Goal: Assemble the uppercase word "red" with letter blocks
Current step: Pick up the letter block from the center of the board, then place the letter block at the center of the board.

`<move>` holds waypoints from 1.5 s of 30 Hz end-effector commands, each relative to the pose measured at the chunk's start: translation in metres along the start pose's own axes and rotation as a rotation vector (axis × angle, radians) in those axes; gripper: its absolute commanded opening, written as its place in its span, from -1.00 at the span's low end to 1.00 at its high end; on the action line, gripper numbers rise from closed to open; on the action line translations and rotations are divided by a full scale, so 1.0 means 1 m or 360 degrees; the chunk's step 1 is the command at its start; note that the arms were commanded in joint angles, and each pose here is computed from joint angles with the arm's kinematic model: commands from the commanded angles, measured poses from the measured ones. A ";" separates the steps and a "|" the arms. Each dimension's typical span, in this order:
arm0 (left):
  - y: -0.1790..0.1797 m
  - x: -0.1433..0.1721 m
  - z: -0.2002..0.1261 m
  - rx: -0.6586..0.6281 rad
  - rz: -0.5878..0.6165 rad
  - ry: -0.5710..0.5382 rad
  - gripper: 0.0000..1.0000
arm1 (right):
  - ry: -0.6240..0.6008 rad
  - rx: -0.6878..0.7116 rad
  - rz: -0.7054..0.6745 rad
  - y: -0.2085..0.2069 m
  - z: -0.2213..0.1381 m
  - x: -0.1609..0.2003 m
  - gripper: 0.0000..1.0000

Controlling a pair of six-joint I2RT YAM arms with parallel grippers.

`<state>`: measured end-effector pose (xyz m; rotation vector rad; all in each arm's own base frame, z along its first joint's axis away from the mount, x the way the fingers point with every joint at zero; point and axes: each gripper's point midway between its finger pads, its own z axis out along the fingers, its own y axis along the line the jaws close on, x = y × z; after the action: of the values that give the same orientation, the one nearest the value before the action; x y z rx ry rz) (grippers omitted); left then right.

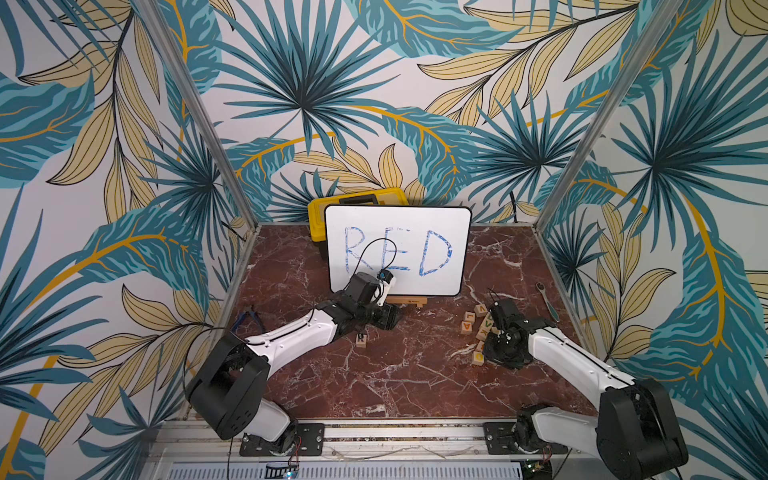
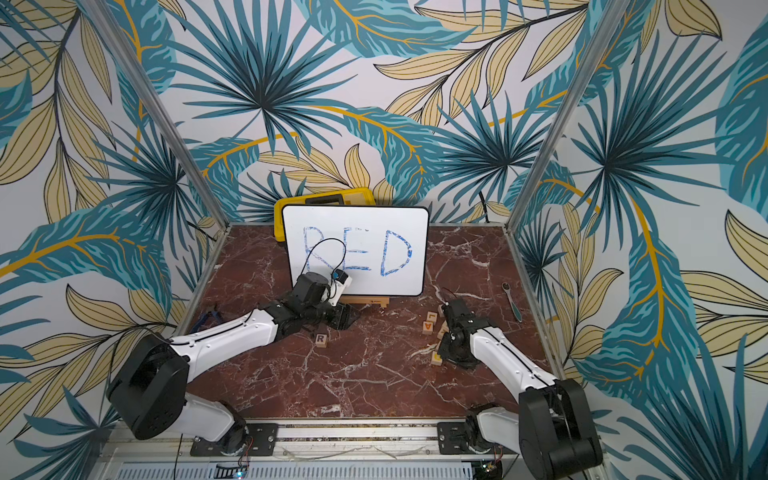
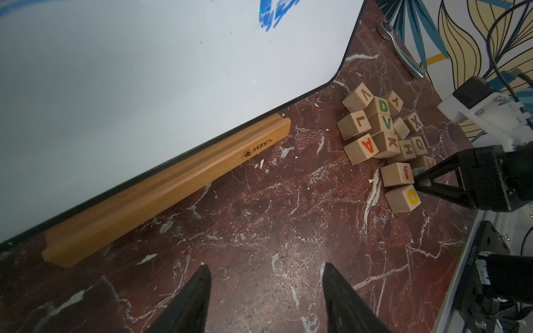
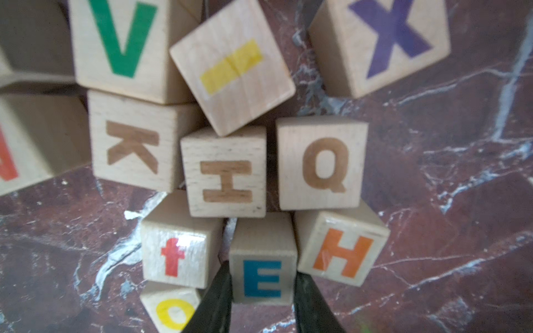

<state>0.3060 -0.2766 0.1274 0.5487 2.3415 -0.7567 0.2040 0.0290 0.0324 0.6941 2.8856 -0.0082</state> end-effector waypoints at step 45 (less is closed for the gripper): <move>0.094 0.016 -0.077 -0.0324 -0.0377 -0.0340 0.25 | -0.0122 -0.0251 -0.0863 0.205 -0.072 0.023 -0.40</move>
<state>0.3125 -0.1672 0.1318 0.1619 2.2980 -0.6606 0.2663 0.2034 0.1110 -0.1202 2.8517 0.0428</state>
